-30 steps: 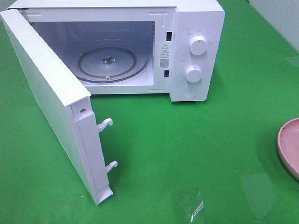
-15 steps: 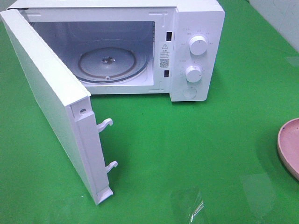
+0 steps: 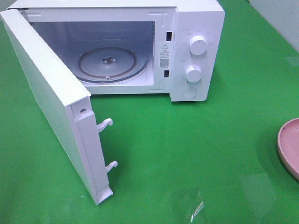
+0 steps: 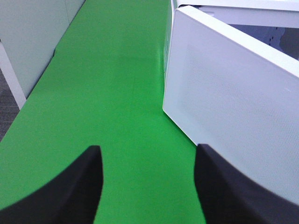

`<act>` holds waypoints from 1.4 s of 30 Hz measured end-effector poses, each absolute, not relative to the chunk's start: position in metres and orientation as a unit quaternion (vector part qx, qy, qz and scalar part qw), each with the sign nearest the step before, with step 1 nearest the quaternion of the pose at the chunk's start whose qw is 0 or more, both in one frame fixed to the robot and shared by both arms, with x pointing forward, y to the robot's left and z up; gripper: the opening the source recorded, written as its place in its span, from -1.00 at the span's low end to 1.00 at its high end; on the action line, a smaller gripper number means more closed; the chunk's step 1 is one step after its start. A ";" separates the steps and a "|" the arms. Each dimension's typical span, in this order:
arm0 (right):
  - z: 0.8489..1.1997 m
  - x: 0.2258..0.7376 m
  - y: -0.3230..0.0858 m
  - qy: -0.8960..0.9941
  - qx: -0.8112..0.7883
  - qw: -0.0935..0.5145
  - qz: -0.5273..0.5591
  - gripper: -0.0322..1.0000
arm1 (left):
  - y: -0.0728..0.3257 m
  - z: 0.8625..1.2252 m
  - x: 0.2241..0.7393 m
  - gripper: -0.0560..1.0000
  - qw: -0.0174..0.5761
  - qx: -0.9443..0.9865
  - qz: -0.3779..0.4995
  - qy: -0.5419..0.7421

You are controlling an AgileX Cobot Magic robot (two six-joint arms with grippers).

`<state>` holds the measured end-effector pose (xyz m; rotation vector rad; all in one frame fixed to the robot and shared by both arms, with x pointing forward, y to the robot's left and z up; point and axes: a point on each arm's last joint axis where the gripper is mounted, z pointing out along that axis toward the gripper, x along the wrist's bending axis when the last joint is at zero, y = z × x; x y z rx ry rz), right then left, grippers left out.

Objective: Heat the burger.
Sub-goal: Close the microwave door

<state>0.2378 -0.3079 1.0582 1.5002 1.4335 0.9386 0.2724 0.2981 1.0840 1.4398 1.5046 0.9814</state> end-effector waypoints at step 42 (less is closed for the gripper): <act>1.058 0.238 -0.308 0.572 0.598 0.419 0.374 0.42 | 0.303 0.985 0.426 -0.89 0.484 0.536 0.446 0.528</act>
